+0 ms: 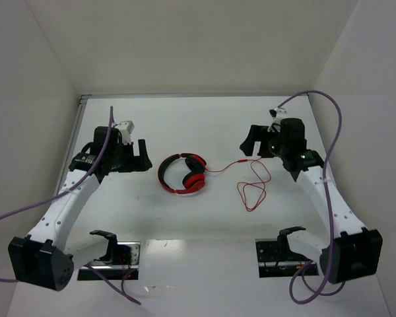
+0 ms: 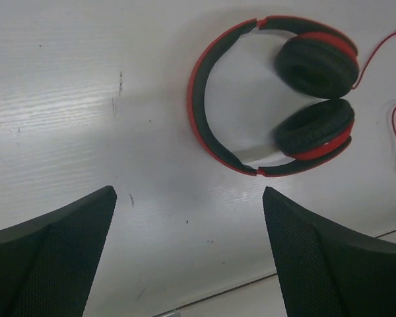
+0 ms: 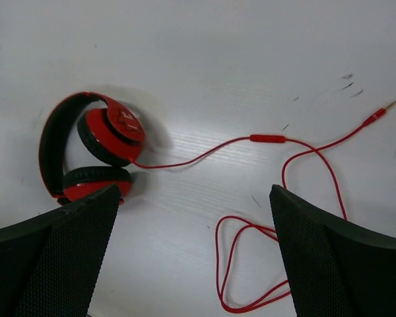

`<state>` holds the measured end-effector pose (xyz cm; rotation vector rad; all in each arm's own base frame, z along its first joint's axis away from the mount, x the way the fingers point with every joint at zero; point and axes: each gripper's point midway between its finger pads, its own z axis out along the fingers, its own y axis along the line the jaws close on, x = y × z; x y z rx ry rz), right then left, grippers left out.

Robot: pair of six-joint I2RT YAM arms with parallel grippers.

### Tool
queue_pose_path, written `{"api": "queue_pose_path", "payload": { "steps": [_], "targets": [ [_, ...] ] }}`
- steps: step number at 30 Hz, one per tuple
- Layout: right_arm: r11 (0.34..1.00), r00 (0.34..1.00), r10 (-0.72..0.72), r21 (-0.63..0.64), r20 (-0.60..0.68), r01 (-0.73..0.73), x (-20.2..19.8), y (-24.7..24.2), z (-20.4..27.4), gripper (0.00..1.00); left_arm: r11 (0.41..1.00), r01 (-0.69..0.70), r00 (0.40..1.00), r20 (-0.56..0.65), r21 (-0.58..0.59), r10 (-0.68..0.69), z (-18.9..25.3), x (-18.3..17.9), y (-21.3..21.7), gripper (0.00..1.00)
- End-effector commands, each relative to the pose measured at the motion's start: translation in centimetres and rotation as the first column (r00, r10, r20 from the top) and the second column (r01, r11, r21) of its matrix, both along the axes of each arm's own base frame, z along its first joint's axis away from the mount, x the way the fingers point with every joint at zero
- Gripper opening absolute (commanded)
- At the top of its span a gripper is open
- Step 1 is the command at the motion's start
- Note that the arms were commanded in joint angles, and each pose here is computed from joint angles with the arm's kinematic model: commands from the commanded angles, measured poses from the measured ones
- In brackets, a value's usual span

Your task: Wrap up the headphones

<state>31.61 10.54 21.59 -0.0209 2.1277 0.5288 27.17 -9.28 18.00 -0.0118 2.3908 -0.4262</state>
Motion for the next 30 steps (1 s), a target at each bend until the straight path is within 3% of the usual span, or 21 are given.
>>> {"api": "queue_pose_path", "payload": {
  "steps": [1,7,9,13,17,22,30],
  "targets": [
    [0.997,0.997,0.049,-0.057,0.055,-0.045,2.7,1.9,0.1,1.00,1.000,0.011,1.000,0.023,0.015,-0.011,0.1,1.7,-0.2,1.00],
    [0.994,0.996,0.088,-0.064,-0.003,-0.088,8.2,4.7,-0.9,1.00,0.999,0.033,0.999,-0.036,0.015,-0.033,-1.8,3.6,-0.9,1.00],
    [0.988,0.991,0.131,-0.075,-0.019,-0.132,10.2,5.6,-1.7,1.00,0.996,-0.017,1.000,-0.022,0.086,0.019,-2.1,4.7,0.5,1.00],
    [0.953,0.962,0.268,-0.129,-0.057,-0.273,11.6,11.0,-3.3,1.00,0.981,-0.015,0.999,-0.032,0.194,0.021,-3.3,6.8,1.8,1.00],
    [0.908,0.926,0.376,-0.183,-0.037,-0.376,12.9,17.5,-3.2,1.00,0.988,0.027,0.998,-0.060,0.154,-0.018,-5.3,7.8,0.6,1.00],
    [0.863,0.901,0.425,-0.263,-0.085,-0.432,11.0,22.8,-5.7,1.00,0.995,0.067,0.997,-0.035,0.079,-0.065,-5.4,8.7,-1.1,1.00],
    [0.828,0.898,0.402,-0.348,-0.177,-0.439,8.6,21.9,-9.9,1.00,0.994,0.101,0.994,-0.053,0.042,-0.099,-5.9,9.4,-2.1,1.00]
  ]
}}
